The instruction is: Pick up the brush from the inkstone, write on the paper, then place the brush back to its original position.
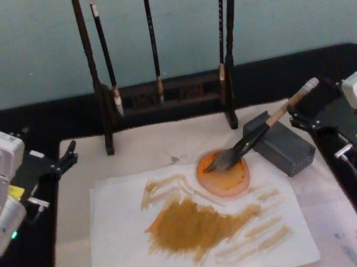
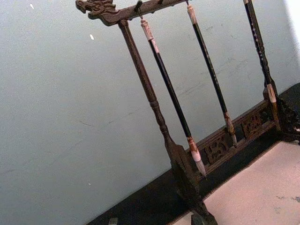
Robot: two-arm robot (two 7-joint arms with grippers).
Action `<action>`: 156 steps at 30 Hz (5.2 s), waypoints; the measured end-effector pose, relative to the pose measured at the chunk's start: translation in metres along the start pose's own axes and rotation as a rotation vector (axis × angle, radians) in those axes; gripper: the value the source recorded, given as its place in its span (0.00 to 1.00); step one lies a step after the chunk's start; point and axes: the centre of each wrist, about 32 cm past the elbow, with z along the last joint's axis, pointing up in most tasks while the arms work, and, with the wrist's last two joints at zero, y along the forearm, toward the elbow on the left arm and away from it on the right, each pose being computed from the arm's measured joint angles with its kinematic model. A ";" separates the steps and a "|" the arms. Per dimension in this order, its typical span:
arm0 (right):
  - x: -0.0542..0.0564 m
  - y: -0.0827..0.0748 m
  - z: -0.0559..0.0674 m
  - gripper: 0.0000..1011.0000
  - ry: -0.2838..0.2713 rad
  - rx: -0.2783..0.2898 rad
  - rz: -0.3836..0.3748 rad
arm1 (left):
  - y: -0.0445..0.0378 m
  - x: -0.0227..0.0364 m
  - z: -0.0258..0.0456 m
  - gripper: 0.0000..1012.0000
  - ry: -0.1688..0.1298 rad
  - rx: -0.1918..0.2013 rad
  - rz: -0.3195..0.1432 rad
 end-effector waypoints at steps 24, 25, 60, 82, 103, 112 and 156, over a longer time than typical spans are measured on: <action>0.000 0.000 0.000 0.99 0.000 0.000 0.000 | 0.0000 0.0000 0.0000 1.00 0.000 0.000 0.000; 0.000 0.000 0.000 0.99 0.000 0.000 0.000 | 0.0000 0.0000 0.0000 1.00 0.000 0.000 0.000; 0.000 0.000 0.000 0.99 0.000 0.000 0.000 | 0.0000 0.0000 0.0000 1.00 0.000 0.000 0.000; 0.000 0.000 0.000 0.99 0.006 0.001 0.007 | 0.0000 0.0000 0.0000 1.00 0.000 0.000 0.000; 0.002 -0.004 0.012 0.99 0.691 -0.103 0.027 | 0.0000 0.0000 0.0000 1.00 0.000 0.000 0.000; 0.000 0.000 0.016 0.99 0.952 -0.139 0.023 | 0.0000 0.0000 0.0000 1.00 0.000 0.000 0.000; -0.019 0.025 0.016 0.99 1.221 -0.117 -0.009 | 0.0000 0.0000 0.0000 1.00 0.000 0.000 0.000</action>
